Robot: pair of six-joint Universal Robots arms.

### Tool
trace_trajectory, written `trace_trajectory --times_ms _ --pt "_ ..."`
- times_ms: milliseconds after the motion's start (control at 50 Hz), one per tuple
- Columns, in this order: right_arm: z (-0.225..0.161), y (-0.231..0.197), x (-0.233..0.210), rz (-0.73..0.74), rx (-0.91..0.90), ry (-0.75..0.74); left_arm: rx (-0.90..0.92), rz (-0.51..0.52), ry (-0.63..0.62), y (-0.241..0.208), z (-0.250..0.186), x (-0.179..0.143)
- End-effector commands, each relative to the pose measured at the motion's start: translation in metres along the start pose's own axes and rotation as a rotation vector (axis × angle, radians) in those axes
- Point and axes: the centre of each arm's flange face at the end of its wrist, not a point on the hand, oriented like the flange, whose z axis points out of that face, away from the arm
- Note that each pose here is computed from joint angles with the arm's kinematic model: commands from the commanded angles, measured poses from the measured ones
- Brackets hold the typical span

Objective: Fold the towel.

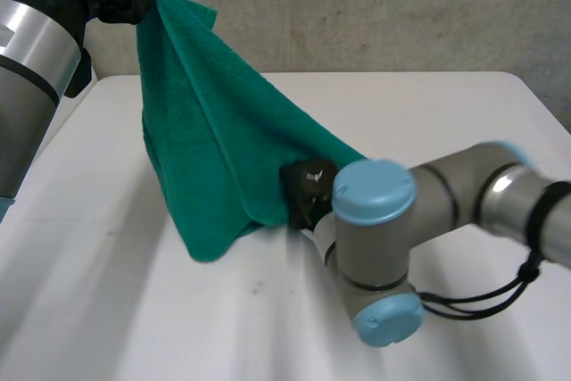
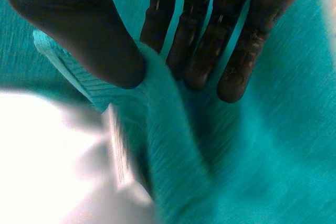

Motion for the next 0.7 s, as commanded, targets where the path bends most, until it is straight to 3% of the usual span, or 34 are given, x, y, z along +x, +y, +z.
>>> trace_trajectory --times_ms 20,100,140,240,300,480,540,620,700 --pt "-0.046 -0.096 0.046 -0.027 0.171 0.057 -0.050 0.003 -0.014 0.012 -0.001 -0.006" --pt "-0.066 -0.117 0.082 -0.143 0.102 0.083 -0.115 0.009 -0.033 0.024 -0.004 -0.015" --pt "-0.086 -0.129 0.115 -0.290 -0.003 0.104 -0.138 0.009 -0.036 0.029 -0.005 -0.017" --pt "-0.108 -0.121 0.150 -0.495 -0.245 0.110 -0.375 -0.012 -0.005 0.068 -0.028 -0.012" --pt "-0.116 -0.107 0.159 -0.538 -0.375 0.081 -0.464 -0.025 0.016 0.081 -0.039 -0.005" --pt "-0.094 -0.061 0.162 -0.512 -0.446 0.052 -0.729 -0.046 0.153 0.147 -0.070 0.038" --pt "-0.073 -0.051 0.166 -0.516 -0.426 0.068 -0.740 -0.025 0.160 0.162 -0.063 0.040" --pt "-0.049 -0.069 0.182 -0.518 -0.315 0.179 -0.615 0.030 0.132 0.162 -0.024 0.037" --pt "-0.029 -0.148 0.211 -0.510 0.015 0.424 -0.347 0.078 0.018 0.116 0.033 0.020"
